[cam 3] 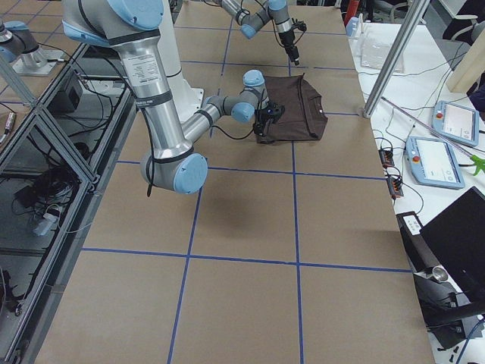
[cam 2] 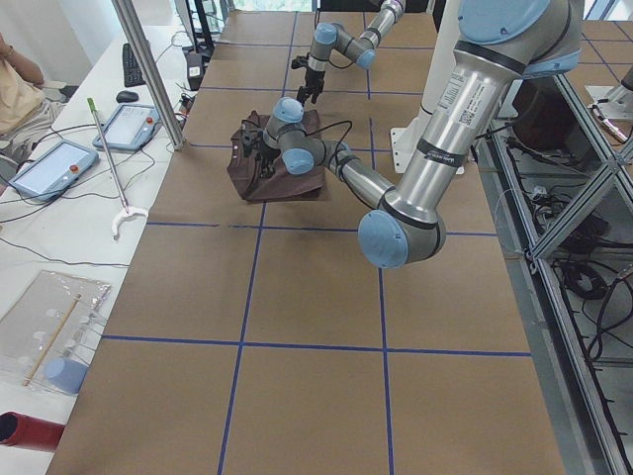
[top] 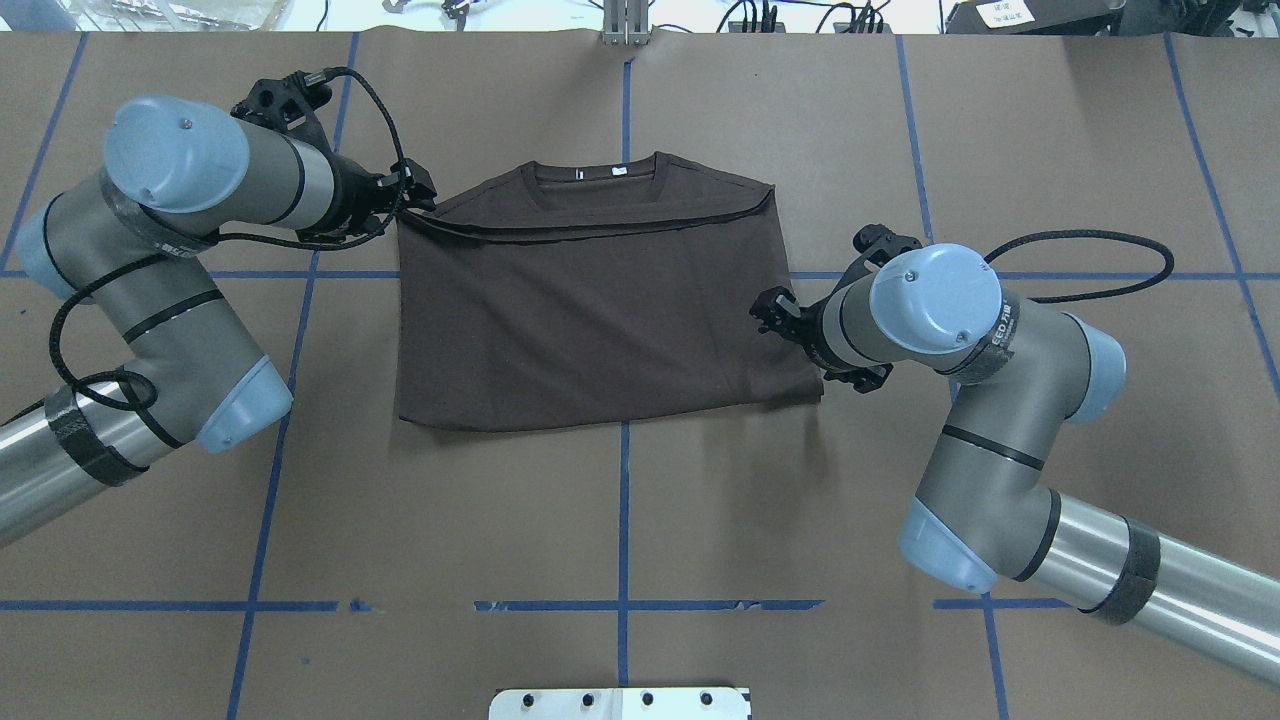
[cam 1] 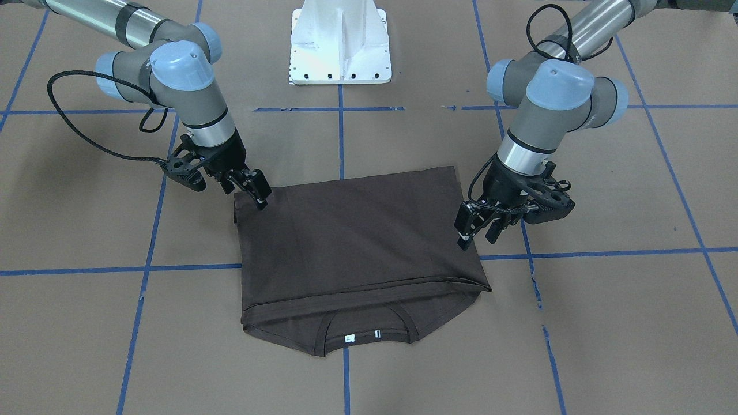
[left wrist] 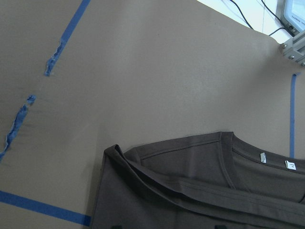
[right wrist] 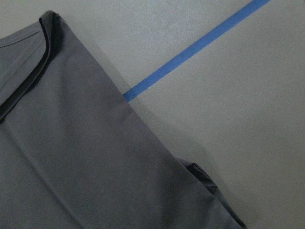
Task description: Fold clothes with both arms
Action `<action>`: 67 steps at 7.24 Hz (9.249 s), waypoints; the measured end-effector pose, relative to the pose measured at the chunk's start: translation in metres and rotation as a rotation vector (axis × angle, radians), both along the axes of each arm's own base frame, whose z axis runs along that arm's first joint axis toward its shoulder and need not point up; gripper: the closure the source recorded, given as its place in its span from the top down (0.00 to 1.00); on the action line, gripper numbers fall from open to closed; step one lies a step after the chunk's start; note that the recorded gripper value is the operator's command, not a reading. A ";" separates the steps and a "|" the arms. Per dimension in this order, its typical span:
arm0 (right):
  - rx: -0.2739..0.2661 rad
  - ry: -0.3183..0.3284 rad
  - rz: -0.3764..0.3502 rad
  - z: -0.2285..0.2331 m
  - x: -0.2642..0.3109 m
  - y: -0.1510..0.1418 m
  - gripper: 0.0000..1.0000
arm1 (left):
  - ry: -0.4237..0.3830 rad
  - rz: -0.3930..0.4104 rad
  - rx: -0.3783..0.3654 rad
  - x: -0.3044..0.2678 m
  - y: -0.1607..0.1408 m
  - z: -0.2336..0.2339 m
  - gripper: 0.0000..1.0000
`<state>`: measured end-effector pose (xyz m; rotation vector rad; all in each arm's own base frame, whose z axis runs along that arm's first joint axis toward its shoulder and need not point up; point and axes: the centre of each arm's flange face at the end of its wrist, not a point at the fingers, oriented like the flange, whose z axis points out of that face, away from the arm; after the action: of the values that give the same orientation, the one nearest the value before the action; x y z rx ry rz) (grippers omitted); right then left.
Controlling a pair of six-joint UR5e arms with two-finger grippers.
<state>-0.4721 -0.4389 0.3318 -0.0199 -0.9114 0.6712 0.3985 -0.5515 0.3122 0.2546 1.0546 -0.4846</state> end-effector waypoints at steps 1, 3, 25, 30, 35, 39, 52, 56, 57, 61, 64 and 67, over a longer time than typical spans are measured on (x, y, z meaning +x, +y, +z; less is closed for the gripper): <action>-0.014 0.021 -0.003 0.009 0.000 0.003 0.99 | -0.002 0.003 0.004 0.001 0.000 0.000 0.72; -0.031 0.050 -0.018 0.024 -0.006 0.012 0.92 | 0.001 0.001 0.012 0.002 0.002 -0.004 0.72; -0.143 0.055 0.047 0.031 -0.020 0.007 0.00 | -0.001 -0.011 0.011 -0.015 0.013 0.003 0.71; -0.132 0.028 0.030 0.014 -0.006 0.003 0.00 | 0.004 -0.013 0.015 -0.017 0.014 0.000 0.71; -0.232 -0.026 -0.373 -0.023 0.086 0.219 0.93 | 0.052 0.025 0.011 -0.015 0.037 -0.019 0.71; -0.288 -0.008 -0.558 -0.020 0.072 0.286 1.00 | 0.194 0.228 -0.175 0.053 0.141 -0.045 0.71; -0.254 -0.071 -0.367 -0.038 0.091 0.204 1.00 | 0.096 0.196 -0.258 0.110 0.237 -0.038 0.00; -0.156 -0.059 -0.234 -0.047 0.073 0.172 1.00 | -0.033 0.024 -0.071 0.069 0.039 -0.023 0.00; -0.105 -0.059 -0.173 -0.058 0.056 0.152 1.00 | -0.035 -0.033 -0.061 0.072 -0.023 -0.028 0.00; -0.049 -0.024 -0.063 -0.084 -0.011 0.070 1.00 | 0.028 -0.119 -0.015 0.081 -0.136 -0.073 0.69; 0.051 0.077 -0.215 -0.082 -0.074 0.056 1.00 | 0.143 -0.009 0.019 0.047 -0.089 -0.093 0.68; 0.176 0.241 -0.474 -0.081 -0.125 0.079 1.00 | 0.160 0.006 0.032 0.020 -0.070 -0.080 0.67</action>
<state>-0.5967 -0.3601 0.2509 0.0024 -0.6942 0.1460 0.4185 -0.6212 0.2321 0.2436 1.2194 -0.4886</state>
